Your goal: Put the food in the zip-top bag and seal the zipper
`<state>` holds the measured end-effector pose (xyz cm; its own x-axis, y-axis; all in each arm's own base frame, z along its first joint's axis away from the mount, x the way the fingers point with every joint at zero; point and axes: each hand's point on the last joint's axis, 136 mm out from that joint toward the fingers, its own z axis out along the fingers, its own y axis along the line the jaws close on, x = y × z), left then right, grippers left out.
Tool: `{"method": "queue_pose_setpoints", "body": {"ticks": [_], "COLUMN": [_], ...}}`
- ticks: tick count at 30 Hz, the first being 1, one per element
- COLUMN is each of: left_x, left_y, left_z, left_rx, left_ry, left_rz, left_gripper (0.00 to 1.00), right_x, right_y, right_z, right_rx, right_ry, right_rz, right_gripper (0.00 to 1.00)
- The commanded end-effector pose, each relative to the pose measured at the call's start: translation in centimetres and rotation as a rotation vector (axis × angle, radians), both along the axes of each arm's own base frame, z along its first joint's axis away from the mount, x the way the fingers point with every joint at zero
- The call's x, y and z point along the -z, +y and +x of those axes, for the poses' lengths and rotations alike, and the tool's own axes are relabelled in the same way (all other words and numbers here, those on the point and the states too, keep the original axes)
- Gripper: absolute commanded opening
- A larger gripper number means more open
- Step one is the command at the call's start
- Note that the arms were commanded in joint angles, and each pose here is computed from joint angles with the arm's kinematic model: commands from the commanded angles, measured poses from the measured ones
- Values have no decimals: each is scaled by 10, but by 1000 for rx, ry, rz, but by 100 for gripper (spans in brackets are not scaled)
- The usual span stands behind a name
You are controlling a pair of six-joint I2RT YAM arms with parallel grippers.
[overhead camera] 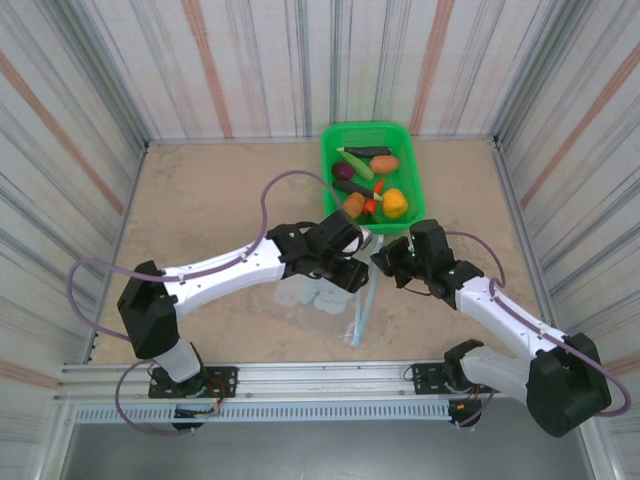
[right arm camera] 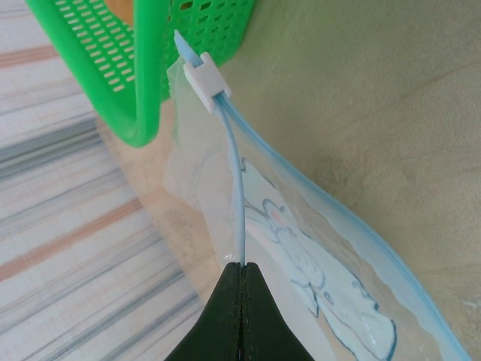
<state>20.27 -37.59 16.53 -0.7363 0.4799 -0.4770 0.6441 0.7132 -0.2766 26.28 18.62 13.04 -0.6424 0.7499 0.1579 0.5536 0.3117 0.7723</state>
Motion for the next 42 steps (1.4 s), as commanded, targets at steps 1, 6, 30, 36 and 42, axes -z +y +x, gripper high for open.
{"method": "queue_pose_setpoints", "body": {"ticks": [1,6,30,36,42], "left_x": [2,12,18,-2,-20], "left_y": [1,-4,11,39,81], "left_z": [5,14,18,22,16], "left_rx": [-31,-87,-158,-194,-277], "left_ry": [-60,-106,-79,-59,17], "left_rz": [81,164,169,124,36], "left_gripper": [67,62,0,0,0], "right_x": [-4,-11,-16,-50,-93], "right_y": [-9,-11,-3,20,42], "right_z": [2,5,11,27,30], "right_rx": [89,116,86,-86,-268], "right_ry": [18,-6,-40,-175,-360], "right_rz": [-12,-8,-20,-59,-114], "right_gripper": [0,0,0,41,60]}}
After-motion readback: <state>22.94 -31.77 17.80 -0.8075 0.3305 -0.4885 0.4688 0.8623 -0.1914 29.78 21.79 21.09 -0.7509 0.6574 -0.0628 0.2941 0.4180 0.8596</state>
